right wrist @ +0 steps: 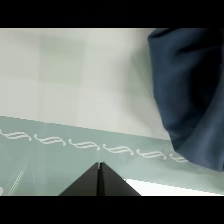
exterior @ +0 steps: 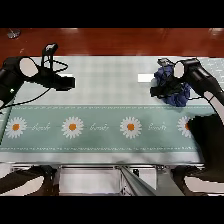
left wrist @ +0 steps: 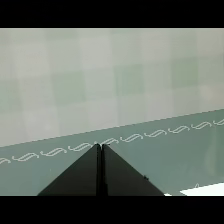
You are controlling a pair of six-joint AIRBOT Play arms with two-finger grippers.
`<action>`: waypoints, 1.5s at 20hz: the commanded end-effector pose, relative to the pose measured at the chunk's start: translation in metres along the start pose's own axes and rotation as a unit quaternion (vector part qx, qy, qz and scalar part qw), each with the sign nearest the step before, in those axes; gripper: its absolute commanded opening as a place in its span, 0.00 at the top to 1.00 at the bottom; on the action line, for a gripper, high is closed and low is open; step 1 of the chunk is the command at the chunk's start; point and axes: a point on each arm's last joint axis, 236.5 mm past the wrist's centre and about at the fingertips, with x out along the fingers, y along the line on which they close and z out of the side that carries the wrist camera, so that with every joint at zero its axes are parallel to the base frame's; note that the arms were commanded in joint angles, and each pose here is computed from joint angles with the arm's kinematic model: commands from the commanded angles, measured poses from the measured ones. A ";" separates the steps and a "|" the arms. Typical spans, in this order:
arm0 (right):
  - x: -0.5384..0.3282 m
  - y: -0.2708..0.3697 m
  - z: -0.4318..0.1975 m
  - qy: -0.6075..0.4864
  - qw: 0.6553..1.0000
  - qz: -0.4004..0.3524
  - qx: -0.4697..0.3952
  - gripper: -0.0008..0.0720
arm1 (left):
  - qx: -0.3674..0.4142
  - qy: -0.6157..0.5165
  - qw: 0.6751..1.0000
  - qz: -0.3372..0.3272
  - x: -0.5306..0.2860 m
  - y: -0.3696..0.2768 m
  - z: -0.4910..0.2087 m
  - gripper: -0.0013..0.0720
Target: Fold the shirts.
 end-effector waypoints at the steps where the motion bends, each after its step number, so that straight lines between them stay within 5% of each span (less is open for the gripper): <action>1: 0.000 0.000 0.000 0.001 1.000 0.000 0.000 0.96 | 0.000 0.000 1.000 0.000 0.000 0.000 0.000 0.95; 16: -0.001 -0.001 0.027 -0.056 0.998 -0.003 -0.005 0.96 | -0.001 -0.043 0.999 -0.003 0.000 -0.001 0.020 0.95; 17: -0.004 -0.009 0.046 -0.097 0.995 -0.020 -0.013 0.94 | -0.001 -0.064 0.998 -0.003 -0.001 -0.001 0.030 0.95; 18: -0.010 -0.023 0.062 -0.132 0.990 -0.050 -0.019 0.58 | -0.001 -0.088 0.996 -0.004 -0.001 -0.001 0.042 0.95; 19: -0.018 -0.040 0.082 -0.174 0.981 -0.083 -0.015 0.14 | -0.001 -0.114 0.993 -0.003 -0.001 0.000 0.055 0.78; 20: -0.028 -0.057 0.099 -0.212 0.971 -0.110 -0.007 0.13 | -0.002 -0.133 0.991 -0.002 0.002 0.001 0.065 0.27; 21: -0.036 -0.077 0.113 -0.246 0.961 -0.127 0.018 0.13 | -0.003 -0.150 0.989 -0.001 0.005 0.002 0.074 0.02; 26: 0.019 -0.167 0.103 -0.199 0.952 -0.114 0.201 0.13 | -0.009 -0.158 0.987 0.005 0.029 0.012 0.082 0.02; 30: 0.073 -0.155 0.070 -0.064 0.974 -0.038 0.216 0.18 | -0.012 -0.113 0.994 0.009 0.048 0.016 0.063 0.02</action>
